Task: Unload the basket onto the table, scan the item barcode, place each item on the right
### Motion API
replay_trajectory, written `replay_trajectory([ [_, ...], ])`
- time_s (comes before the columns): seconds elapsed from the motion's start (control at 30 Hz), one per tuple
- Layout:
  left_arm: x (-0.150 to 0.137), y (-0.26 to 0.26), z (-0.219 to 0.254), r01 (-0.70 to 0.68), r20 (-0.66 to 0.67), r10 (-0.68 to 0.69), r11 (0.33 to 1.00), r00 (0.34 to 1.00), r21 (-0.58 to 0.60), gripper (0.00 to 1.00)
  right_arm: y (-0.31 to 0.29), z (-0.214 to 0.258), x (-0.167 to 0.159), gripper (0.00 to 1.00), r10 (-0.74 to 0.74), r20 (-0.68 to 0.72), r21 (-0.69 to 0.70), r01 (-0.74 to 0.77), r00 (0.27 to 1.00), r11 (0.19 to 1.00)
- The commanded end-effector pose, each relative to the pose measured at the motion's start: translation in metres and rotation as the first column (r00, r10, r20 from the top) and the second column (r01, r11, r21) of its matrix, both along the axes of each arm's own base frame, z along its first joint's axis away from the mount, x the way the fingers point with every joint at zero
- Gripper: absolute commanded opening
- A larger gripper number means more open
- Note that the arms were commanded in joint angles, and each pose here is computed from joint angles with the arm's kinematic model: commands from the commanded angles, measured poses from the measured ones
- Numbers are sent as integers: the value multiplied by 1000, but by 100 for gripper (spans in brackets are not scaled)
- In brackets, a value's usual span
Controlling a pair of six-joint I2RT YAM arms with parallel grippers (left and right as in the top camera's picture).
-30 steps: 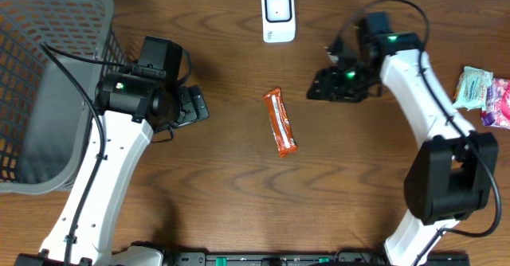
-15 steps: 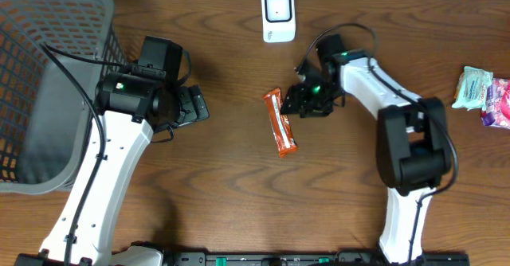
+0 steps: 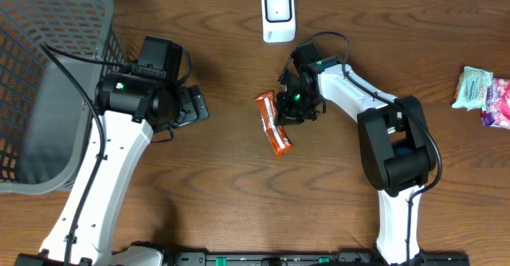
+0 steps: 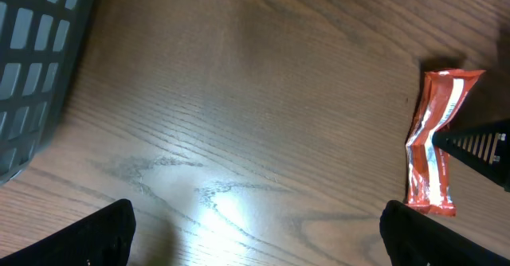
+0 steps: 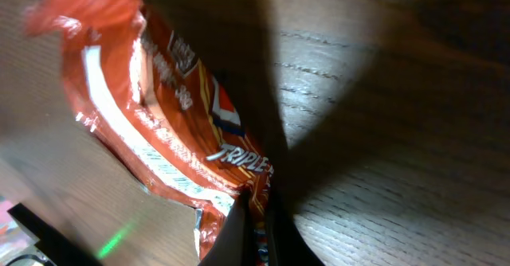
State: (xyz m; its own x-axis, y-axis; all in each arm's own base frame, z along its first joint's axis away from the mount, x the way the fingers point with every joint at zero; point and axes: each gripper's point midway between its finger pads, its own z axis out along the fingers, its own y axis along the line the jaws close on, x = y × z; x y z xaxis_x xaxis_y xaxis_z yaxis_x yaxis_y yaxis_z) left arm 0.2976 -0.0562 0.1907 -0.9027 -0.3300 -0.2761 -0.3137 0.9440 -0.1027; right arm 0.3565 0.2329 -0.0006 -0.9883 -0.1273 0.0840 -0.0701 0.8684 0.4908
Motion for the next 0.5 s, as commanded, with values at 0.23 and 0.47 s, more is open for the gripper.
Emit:
replay_trajectory([
  [0.23,0,3,4,-18,10,18,1000,1000,3,98,-28,25,39,1,5,114,-190,16,993,982],
  [0.47,0,3,4,-18,10,18,1000,1000,3,98,-17,42,37,1,60,135,-225,-28,989,974],
])
